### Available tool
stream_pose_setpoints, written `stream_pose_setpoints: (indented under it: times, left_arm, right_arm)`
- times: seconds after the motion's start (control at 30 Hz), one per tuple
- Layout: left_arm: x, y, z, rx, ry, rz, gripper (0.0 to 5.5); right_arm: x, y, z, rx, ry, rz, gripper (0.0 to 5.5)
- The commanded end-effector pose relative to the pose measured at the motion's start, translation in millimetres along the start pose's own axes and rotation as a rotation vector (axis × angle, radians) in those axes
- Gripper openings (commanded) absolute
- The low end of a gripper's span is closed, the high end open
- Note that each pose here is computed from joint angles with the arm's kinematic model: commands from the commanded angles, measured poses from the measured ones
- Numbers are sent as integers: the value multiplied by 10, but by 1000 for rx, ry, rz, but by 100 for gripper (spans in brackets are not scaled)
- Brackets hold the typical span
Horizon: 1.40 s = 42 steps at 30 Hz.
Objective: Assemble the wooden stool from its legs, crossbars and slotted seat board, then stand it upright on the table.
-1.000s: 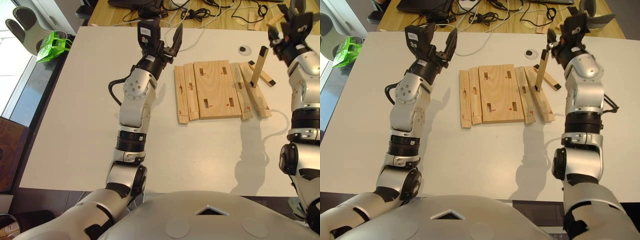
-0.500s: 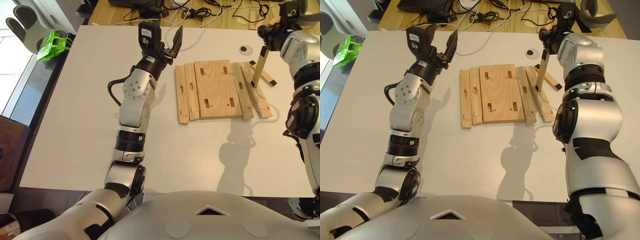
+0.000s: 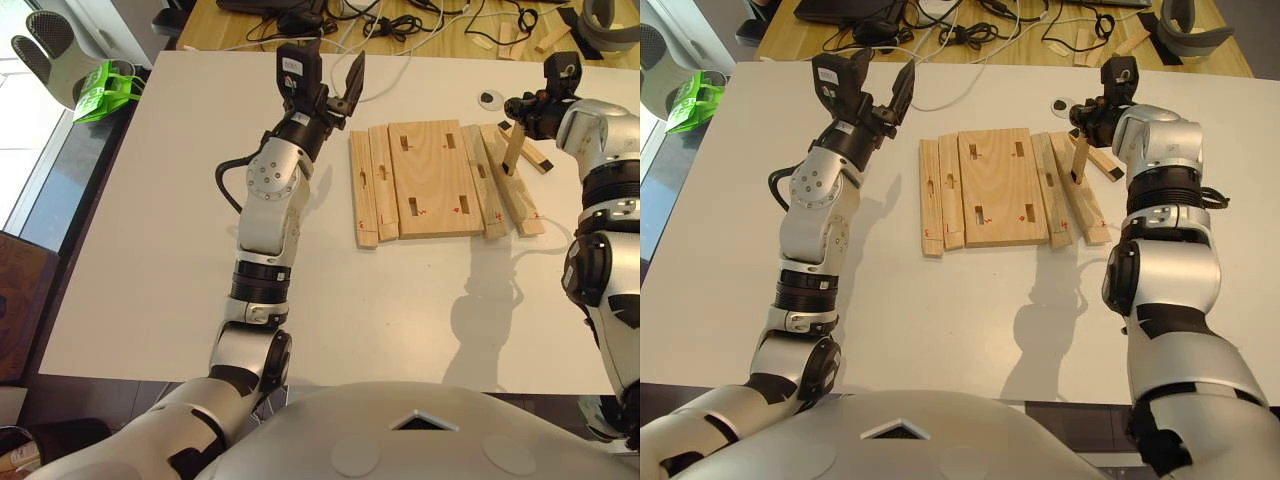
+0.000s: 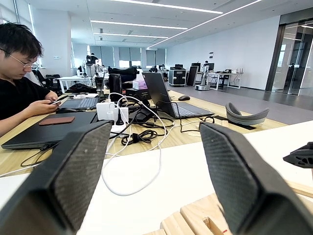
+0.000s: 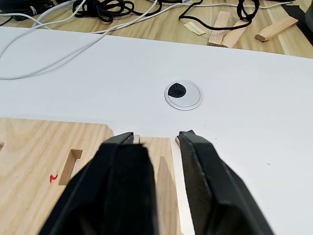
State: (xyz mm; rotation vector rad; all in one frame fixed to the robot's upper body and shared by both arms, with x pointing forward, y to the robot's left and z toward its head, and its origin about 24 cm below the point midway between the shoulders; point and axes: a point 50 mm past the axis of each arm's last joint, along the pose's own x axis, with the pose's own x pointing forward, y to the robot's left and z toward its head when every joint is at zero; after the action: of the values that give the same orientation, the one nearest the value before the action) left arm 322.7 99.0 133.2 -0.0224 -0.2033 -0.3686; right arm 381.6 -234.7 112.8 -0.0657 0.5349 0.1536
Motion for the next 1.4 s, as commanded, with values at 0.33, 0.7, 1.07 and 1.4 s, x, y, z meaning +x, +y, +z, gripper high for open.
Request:
stream_pose_setpoints:
  times: [0.33, 0.7, 1.07, 1.4]
  left_arm:
    - [-11, 20, -28, 5, 8, 14, 331]
    - [-17, 24, -37, 4, 13, 11, 331]
    - [-21, 27, -45, 7, 18, 7, 331]
    - [-31, 42, -50, 10, 19, 12, 331]
  right_arm:
    - [-332, 138, -78, -99, -48, -62, 172]
    - [-455, 227, -91, -151, -79, -89, 98]
    - [-417, 192, -133, -164, -74, -99, 39]
    - [-505, 206, -249, -99, -164, -118, 39]
